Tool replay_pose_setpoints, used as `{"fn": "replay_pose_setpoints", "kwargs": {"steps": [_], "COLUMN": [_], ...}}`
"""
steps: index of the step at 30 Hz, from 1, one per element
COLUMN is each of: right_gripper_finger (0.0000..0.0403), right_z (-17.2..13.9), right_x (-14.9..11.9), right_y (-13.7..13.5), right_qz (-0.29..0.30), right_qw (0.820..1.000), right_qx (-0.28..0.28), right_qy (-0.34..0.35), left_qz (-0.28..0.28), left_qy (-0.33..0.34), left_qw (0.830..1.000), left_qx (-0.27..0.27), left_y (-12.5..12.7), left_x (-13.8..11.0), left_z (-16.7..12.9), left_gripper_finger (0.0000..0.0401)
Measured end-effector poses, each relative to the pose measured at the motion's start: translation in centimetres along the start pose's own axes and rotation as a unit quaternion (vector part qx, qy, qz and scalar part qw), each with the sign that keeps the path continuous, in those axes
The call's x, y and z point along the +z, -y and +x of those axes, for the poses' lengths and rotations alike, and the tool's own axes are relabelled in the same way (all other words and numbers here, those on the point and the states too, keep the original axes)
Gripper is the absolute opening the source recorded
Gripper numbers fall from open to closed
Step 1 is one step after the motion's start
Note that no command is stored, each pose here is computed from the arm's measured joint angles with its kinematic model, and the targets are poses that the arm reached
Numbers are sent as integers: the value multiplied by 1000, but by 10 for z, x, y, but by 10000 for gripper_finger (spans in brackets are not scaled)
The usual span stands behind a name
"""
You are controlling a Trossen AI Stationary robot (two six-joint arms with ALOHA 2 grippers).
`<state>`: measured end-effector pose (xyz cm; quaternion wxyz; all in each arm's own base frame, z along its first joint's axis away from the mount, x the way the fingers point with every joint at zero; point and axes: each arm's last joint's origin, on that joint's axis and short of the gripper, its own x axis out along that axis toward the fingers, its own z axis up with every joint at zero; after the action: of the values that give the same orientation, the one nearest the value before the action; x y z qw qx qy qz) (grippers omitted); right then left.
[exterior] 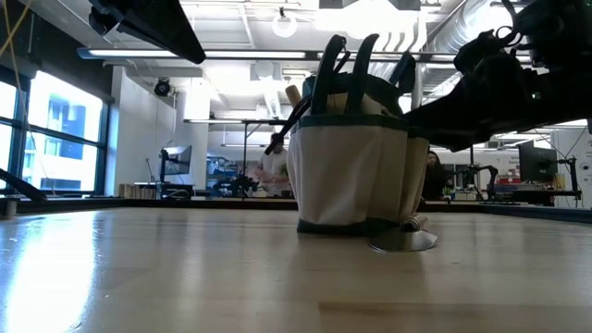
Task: Pick & Place Garden tools in Gardening bag
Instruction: Put the right brown trowel into the green gardening bag
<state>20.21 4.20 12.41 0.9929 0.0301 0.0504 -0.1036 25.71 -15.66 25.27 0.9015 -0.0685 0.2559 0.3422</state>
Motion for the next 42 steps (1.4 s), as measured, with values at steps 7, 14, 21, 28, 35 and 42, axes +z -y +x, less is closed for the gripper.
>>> {"fn": "replay_pose_setpoints", "kwargs": {"steps": [7, 14, 21, 28, 35, 42], "right_gripper_finger": [305, 307, 306, 306, 305, 305], "right_z": [0, -2, -7, -11, -16, -15], "right_x": [0, 0, 0, 0, -1, 2], "right_y": [0, -1, -7, -14, -18, -18], "right_qz": [-16, -37, -48, -40, -30, -21], "right_qw": [1000, 998, 995, 996, 993, 992], "right_qx": [1, -46, -89, -75, -110, -118], "right_qy": [0, 4, 11, 13, 17, 27], "left_qz": [-1, -11, -8, -7, -7, -7], "left_qy": [0, 4, 7, 7, 6, 4], "left_qw": [1000, 1000, 1000, 1000, 1000, 1000], "left_qx": [0, -8, -15, -15, -15, -16], "left_y": [0, 3, 4, 4, 4, 4], "left_x": [0, 1, 2, 2, 2, 2], "left_z": [0, 0, 0, 0, 0, 0], "left_gripper_finger": [0, 0, 0, 0, 0, 0]}}
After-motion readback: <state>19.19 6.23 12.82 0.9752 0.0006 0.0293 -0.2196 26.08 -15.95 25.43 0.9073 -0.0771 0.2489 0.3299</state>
